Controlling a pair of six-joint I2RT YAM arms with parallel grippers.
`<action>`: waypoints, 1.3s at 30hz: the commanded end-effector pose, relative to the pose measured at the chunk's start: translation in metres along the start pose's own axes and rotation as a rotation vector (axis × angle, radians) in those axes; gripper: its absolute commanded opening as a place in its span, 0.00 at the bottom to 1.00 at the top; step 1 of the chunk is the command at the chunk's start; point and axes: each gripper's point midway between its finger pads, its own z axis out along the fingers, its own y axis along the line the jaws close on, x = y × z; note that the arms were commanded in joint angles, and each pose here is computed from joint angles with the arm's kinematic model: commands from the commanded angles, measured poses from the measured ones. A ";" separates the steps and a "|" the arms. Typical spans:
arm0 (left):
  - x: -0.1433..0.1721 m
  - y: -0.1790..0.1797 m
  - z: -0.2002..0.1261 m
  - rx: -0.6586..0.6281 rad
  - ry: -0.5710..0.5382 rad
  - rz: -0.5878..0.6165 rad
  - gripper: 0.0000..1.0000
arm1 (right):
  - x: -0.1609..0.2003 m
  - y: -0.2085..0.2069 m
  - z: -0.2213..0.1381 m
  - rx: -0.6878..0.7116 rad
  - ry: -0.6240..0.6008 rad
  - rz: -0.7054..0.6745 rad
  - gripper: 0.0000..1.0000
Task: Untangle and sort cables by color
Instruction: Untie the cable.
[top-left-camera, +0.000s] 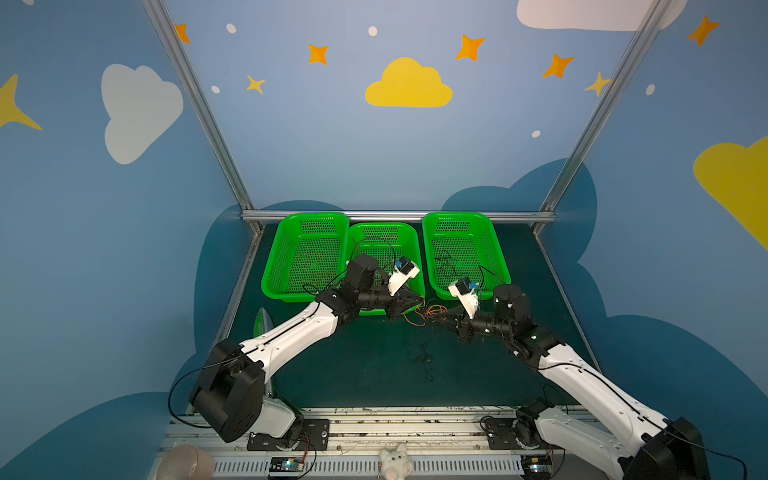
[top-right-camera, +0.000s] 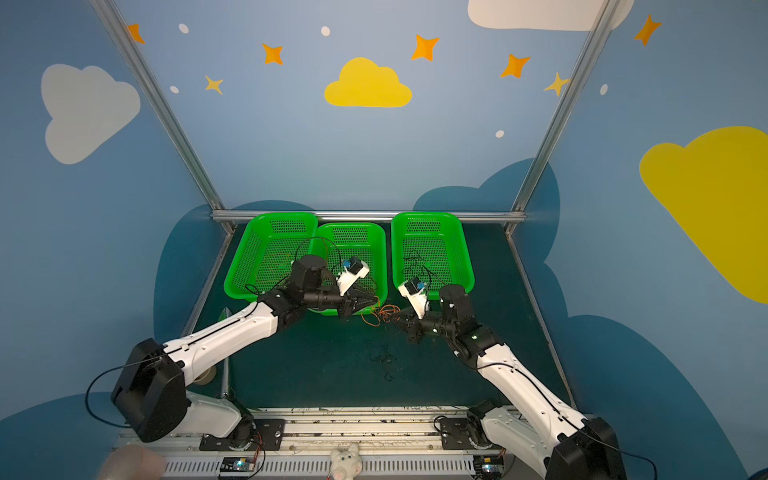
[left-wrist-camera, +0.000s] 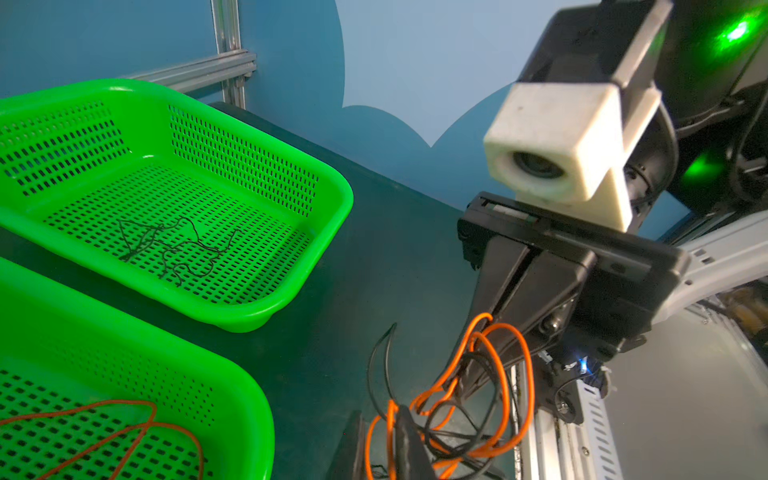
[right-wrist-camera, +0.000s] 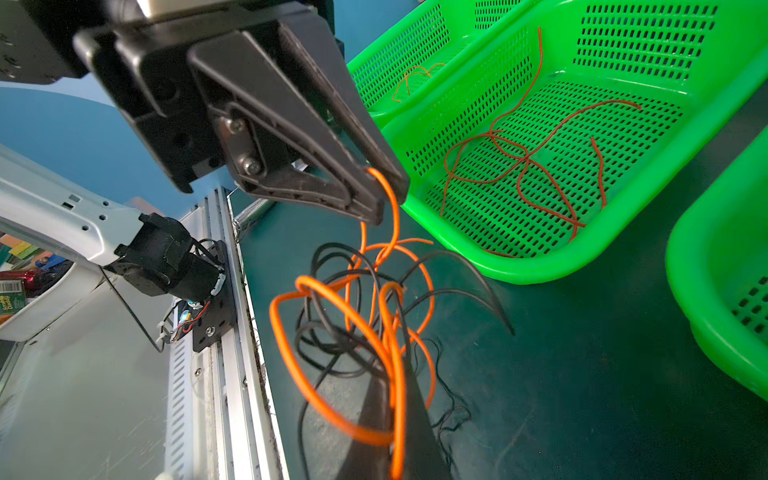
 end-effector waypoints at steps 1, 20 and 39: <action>-0.016 0.005 -0.005 -0.057 -0.017 0.057 0.03 | 0.008 -0.008 0.002 0.043 0.010 0.039 0.00; -0.080 -0.009 -0.080 -0.293 -0.234 0.249 0.03 | 0.077 -0.048 0.019 0.198 0.225 0.333 0.07; -0.099 -0.043 -0.062 -0.158 -0.302 0.267 0.03 | 0.065 -0.026 0.007 0.129 0.156 0.282 0.49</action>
